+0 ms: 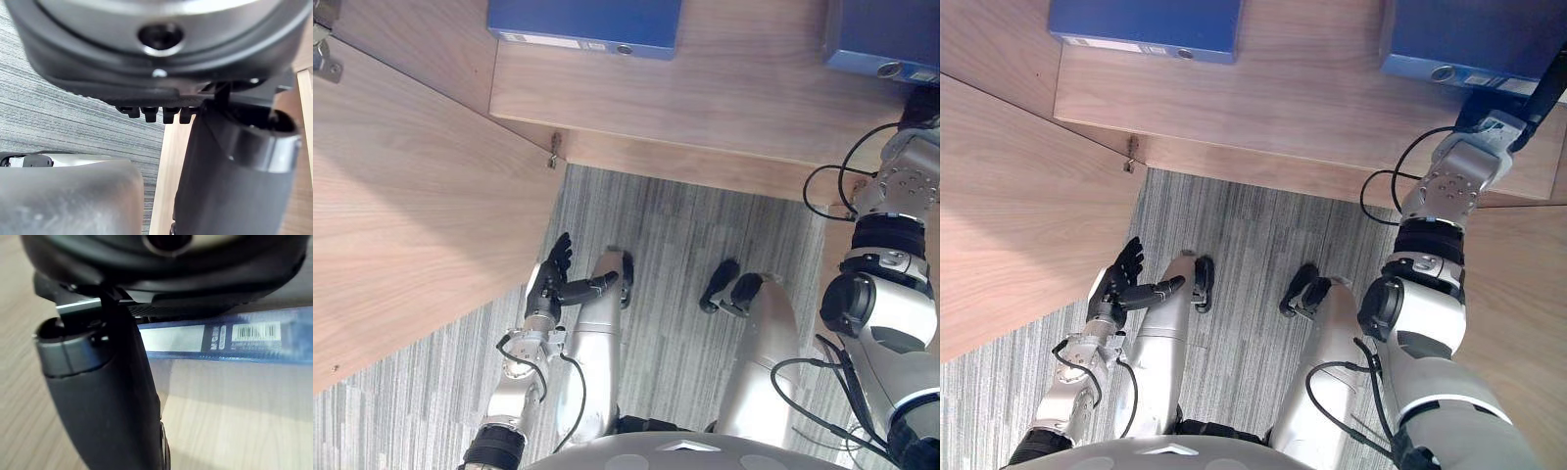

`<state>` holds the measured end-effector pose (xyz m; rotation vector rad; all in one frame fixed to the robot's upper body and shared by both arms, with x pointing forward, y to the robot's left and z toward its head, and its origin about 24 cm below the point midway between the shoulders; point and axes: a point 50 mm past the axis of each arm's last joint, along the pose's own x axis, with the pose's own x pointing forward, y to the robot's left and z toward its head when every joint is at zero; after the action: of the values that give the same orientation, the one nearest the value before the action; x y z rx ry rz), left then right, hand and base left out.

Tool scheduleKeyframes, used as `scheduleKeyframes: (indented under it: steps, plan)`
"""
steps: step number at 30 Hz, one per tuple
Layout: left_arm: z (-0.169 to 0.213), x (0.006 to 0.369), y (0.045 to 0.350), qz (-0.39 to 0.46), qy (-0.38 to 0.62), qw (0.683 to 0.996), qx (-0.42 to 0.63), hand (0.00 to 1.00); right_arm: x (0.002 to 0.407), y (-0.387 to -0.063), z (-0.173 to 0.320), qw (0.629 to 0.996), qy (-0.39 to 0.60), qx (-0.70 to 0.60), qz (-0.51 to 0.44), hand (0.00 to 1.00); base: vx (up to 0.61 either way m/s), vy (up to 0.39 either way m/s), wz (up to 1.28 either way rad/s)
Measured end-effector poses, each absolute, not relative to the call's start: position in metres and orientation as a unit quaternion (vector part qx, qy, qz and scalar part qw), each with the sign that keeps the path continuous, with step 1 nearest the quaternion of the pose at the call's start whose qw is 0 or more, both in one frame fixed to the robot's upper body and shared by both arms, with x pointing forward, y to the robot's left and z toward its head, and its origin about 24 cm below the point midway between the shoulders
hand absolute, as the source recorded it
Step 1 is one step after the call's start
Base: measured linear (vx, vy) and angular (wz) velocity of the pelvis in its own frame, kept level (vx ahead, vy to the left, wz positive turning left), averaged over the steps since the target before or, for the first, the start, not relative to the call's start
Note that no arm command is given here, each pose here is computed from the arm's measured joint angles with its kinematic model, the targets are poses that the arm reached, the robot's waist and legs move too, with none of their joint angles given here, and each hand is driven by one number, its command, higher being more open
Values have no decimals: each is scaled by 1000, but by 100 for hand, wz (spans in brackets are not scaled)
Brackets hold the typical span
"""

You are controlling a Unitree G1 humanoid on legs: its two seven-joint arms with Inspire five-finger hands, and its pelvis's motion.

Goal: Walk over to the cabinet, pick up the folder, carry it to the office cabinet, place the folder inside the office cabinet, then close the office cabinet door

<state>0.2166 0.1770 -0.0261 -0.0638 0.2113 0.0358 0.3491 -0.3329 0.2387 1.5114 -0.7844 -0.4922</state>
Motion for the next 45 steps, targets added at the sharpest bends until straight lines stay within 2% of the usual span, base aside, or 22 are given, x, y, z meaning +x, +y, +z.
scheduleKeyframes:
  steps: [8,15,28,39,42,45]
  plan:
    - [-26,217,177,17,105,994,-32,100,336,-329,216,609,-362,668,-227,100,-6,1,-3]
    - [-26,217,176,16,106,994,-32,100,329,-319,195,604,-358,673,-233,100,-2,0,0]
    - [-26,216,176,15,106,994,-32,100,307,-306,154,645,-344,634,-250,100,-1,1,-1]
    - [-26,216,176,12,106,993,-43,100,303,-305,141,648,-332,634,-262,100,0,6,-3]
    - [-26,216,179,7,107,994,-37,100,307,-308,141,663,-317,624,-264,100,0,0,0]
    - [-24,214,186,1,105,994,-23,100,320,-326,155,720,-281,577,-264,100,-29,30,-5]
